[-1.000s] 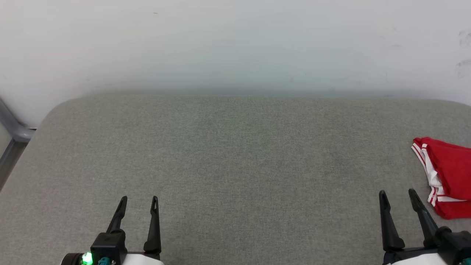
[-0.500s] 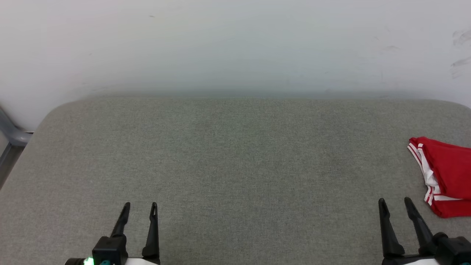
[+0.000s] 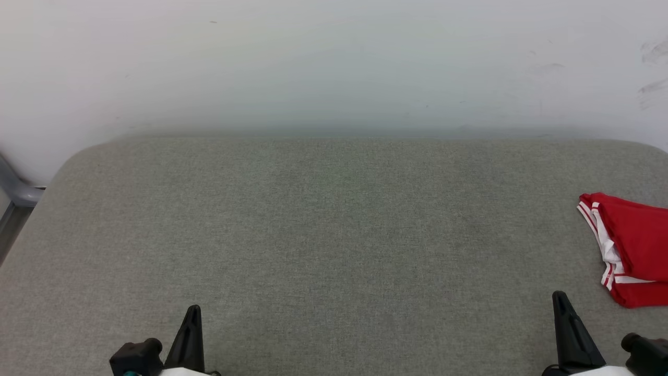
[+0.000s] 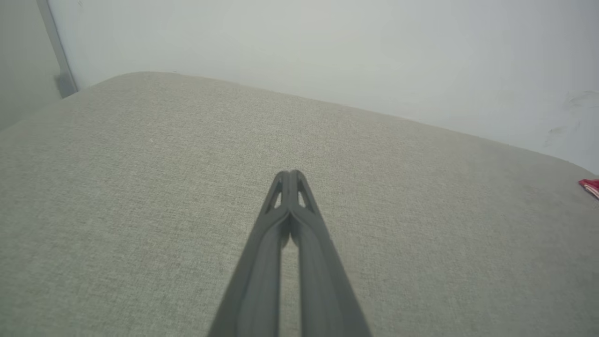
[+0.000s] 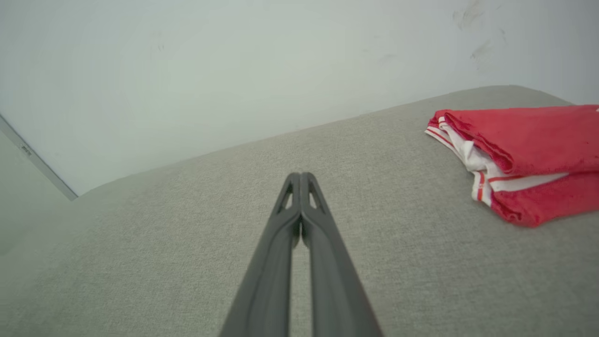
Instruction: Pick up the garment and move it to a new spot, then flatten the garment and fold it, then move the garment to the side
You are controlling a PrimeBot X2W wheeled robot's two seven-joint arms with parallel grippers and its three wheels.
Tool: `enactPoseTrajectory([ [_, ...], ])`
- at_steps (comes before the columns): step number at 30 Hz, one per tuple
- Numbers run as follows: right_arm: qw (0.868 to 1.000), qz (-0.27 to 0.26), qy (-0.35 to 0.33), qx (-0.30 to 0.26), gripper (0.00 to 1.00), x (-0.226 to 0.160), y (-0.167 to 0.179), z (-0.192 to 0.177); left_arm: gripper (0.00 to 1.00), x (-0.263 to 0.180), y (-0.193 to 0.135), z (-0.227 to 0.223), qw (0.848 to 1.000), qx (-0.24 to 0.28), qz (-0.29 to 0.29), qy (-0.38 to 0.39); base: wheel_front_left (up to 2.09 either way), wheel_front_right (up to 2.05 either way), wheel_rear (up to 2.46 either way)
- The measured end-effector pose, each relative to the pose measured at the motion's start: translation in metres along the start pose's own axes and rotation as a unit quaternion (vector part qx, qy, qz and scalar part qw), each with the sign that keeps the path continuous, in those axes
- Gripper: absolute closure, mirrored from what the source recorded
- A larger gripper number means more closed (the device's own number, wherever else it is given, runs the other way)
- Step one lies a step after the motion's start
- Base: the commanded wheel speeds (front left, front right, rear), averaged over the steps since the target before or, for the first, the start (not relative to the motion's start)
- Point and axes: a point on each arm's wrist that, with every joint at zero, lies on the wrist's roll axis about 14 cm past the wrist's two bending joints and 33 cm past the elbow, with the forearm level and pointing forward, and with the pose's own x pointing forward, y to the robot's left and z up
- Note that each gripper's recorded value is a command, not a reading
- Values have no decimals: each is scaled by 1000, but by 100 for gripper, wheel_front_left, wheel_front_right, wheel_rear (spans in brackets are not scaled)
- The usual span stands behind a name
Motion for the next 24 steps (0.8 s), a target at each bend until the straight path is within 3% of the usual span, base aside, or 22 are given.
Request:
enactPoseTrajectory([
  [11, 995, -17, 3, 97, 100, 8, -4, 1, 100, 8, 4, 1, 995, -103, 13, 10, 0, 0, 0],
  [24, 980, -28, 9, 194, 100, 16, -7, 0, 100, 16, 7, 1, 977, -209, 21, 20, 0, 0, 0],
])
